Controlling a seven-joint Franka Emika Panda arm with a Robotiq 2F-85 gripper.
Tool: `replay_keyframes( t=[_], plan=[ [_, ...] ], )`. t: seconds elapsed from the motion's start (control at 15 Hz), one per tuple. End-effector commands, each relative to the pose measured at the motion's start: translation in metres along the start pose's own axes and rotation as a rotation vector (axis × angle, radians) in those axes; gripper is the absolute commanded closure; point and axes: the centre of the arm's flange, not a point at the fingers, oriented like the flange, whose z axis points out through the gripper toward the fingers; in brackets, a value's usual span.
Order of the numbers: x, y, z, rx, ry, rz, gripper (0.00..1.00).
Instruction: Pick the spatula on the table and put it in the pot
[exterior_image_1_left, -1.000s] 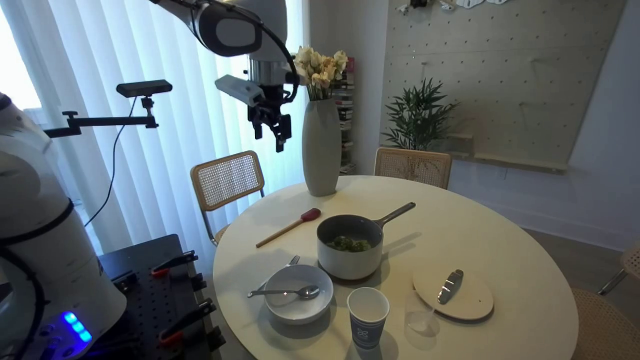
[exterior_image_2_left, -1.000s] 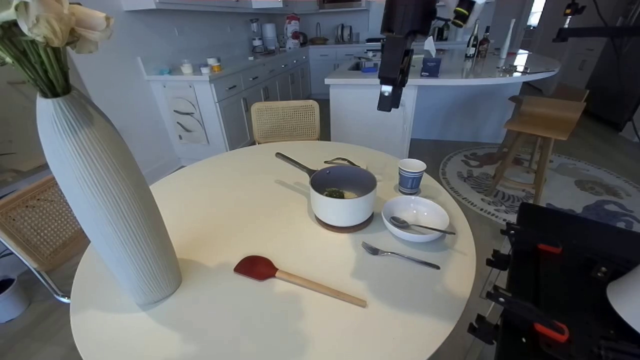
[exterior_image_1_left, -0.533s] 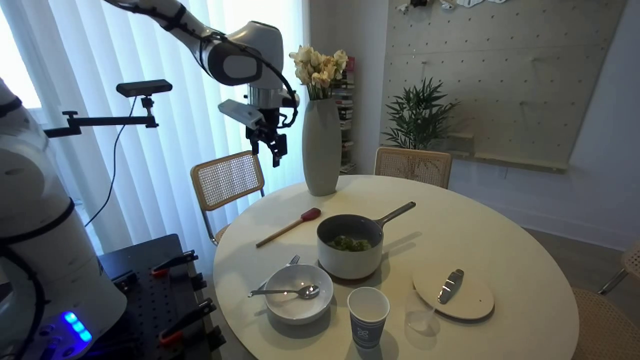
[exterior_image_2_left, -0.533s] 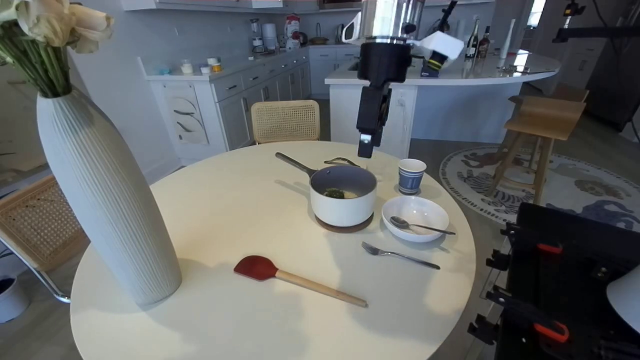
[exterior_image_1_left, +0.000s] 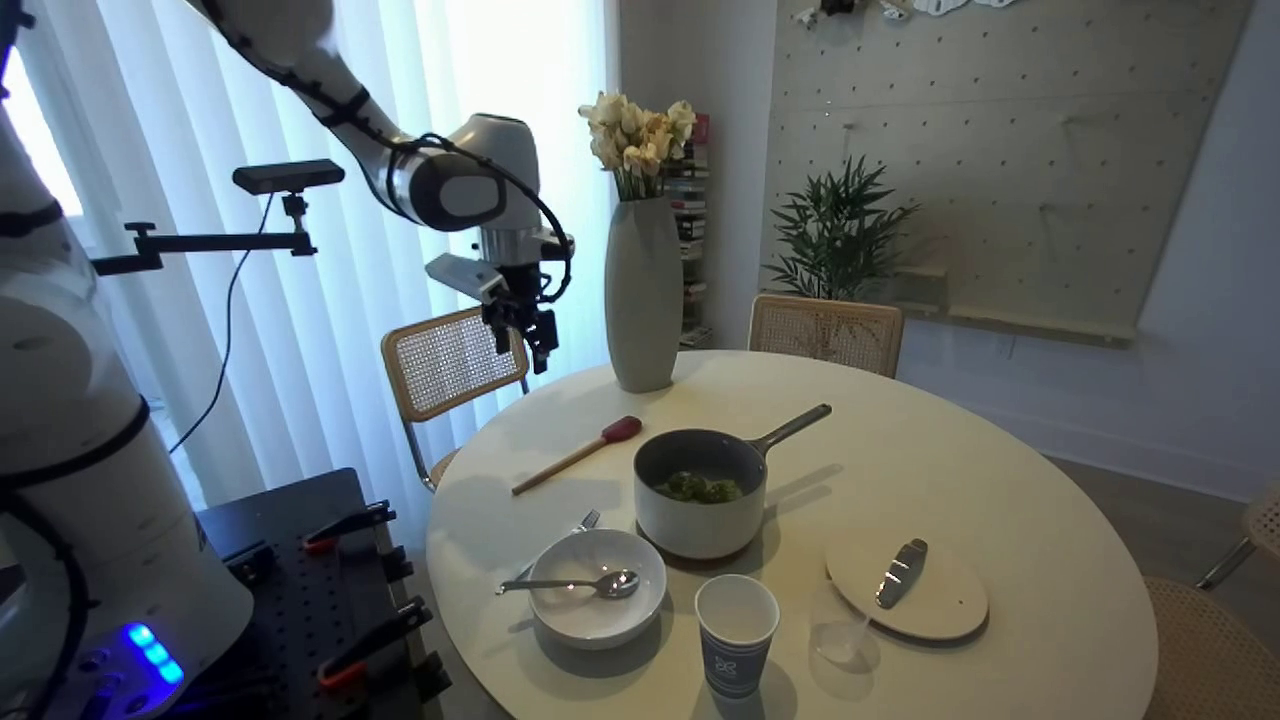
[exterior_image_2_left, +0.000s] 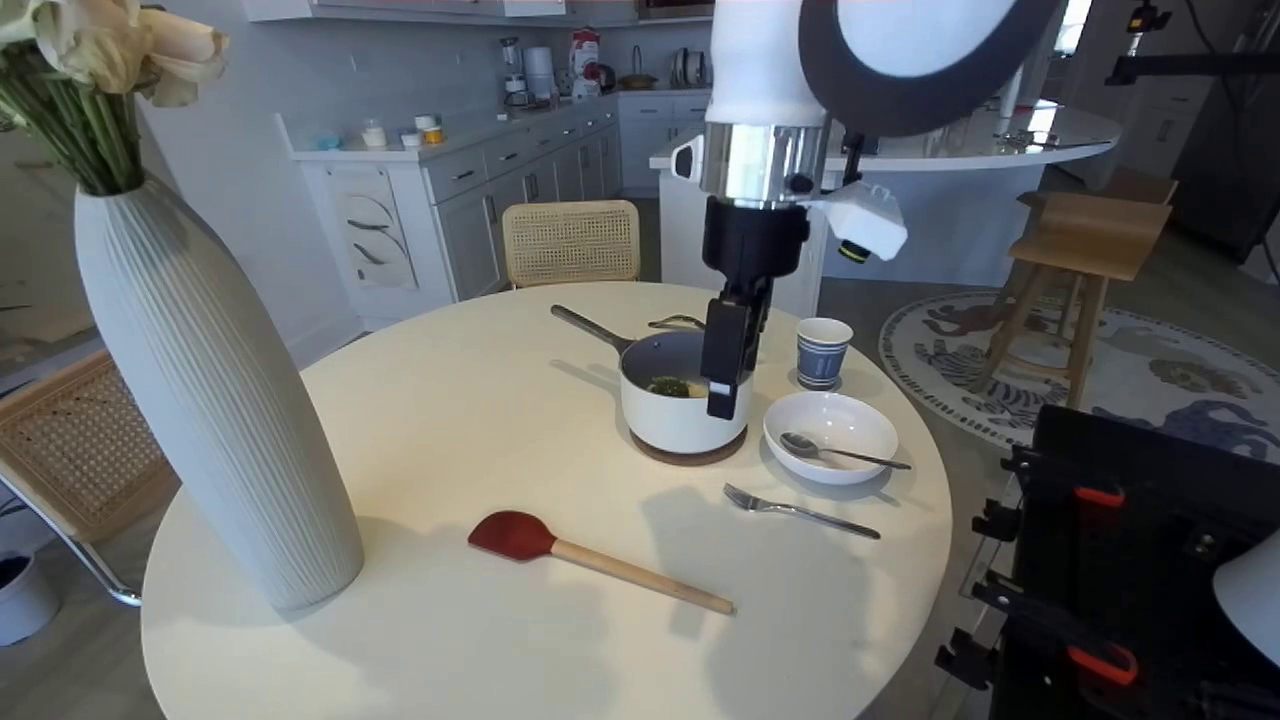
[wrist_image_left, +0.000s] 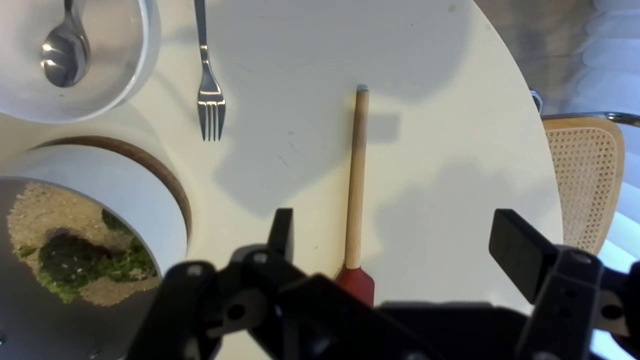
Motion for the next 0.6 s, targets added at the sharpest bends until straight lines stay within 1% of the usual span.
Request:
replay_keyframes(
  t=[0.0, 0.27, 0.53],
  plan=[
    [-0.013, -0.011, 0.036, -0.057, -0.022, 0.018, 0.0],
    [-0.025, -0.013, 0.071, -0.082, -0.064, 0.017, 0.0],
    [-0.032, -0.02, 0.098, -0.092, -0.068, -0.024, 0.0]
  ],
)
